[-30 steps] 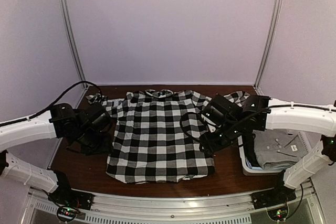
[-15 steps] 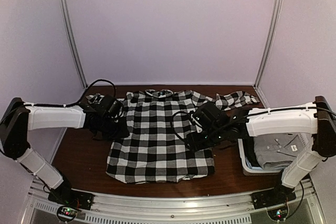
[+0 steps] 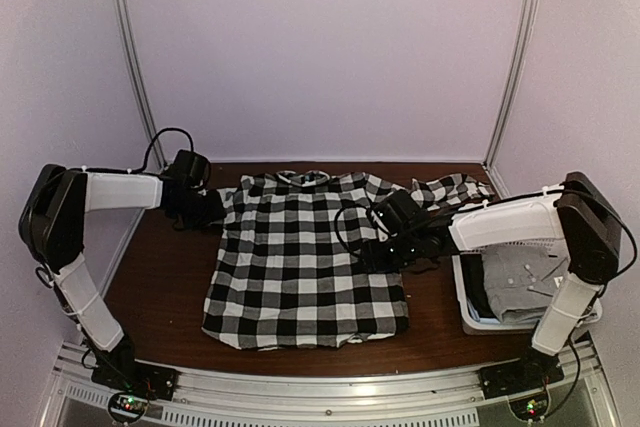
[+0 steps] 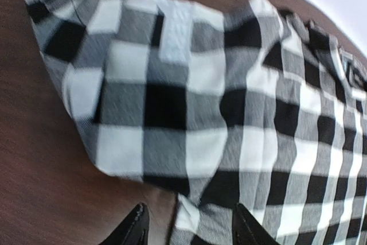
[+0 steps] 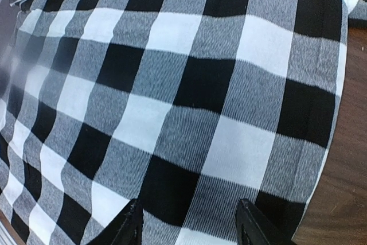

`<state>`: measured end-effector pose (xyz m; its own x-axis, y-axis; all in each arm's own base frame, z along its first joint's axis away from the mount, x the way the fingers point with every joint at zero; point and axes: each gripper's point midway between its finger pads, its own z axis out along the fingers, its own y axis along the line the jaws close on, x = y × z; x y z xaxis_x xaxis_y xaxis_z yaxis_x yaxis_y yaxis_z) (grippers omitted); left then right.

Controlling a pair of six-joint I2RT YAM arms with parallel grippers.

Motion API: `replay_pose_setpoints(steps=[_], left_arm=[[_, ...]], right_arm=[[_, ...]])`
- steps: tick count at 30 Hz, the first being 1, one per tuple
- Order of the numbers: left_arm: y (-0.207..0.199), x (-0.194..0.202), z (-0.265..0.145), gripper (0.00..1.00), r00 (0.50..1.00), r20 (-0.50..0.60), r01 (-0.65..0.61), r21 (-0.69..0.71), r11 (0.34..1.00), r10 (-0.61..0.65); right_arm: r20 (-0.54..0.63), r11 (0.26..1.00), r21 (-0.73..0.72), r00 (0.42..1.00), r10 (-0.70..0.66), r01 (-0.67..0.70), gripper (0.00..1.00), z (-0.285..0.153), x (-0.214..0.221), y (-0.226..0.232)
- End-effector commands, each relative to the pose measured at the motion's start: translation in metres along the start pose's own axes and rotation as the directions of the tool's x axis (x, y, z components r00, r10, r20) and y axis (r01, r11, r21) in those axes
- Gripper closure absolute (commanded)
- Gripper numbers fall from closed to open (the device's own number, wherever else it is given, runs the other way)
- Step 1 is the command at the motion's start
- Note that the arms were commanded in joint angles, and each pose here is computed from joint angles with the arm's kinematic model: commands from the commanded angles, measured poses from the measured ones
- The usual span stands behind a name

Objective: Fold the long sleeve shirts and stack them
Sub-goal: Pick up the sleeve from the corner of the board.

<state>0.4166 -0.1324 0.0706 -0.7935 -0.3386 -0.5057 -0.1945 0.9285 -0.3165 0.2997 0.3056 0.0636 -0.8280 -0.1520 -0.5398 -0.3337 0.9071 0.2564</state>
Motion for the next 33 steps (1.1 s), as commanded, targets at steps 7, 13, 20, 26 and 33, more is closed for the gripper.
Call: replay_pose_setpoints(steps=[7,13,20,26,33], left_arm=[[0.093,-0.120,0.021,0.50,0.973,0.189,0.173,-0.211,0.962,-0.134],[0.128,-0.163,0.040,0.48,0.955,0.232,0.238,-0.220,0.946,-0.186],[0.154,-0.200,0.069,0.46,0.947,0.242,0.259,-0.179,0.949,-0.213],[0.169,-0.215,0.092,0.43,0.942,0.238,0.278,-0.164,0.947,-0.236],[0.165,-0.222,0.109,0.44,0.944,0.220,0.274,-0.117,0.955,-0.244]], right_arm=[[0.108,0.998,-0.049,0.994,-0.029,0.034,0.44,0.008,-0.066,0.016],[0.107,0.996,-0.072,0.993,-0.041,0.049,0.43,0.014,-0.078,0.023],[0.088,0.994,-0.083,0.994,-0.060,0.067,0.44,0.028,-0.086,0.027],[0.065,0.989,-0.119,0.994,-0.083,0.091,0.43,0.041,-0.097,0.039],[0.059,0.987,-0.117,0.993,-0.100,0.106,0.43,0.046,-0.106,0.042]])
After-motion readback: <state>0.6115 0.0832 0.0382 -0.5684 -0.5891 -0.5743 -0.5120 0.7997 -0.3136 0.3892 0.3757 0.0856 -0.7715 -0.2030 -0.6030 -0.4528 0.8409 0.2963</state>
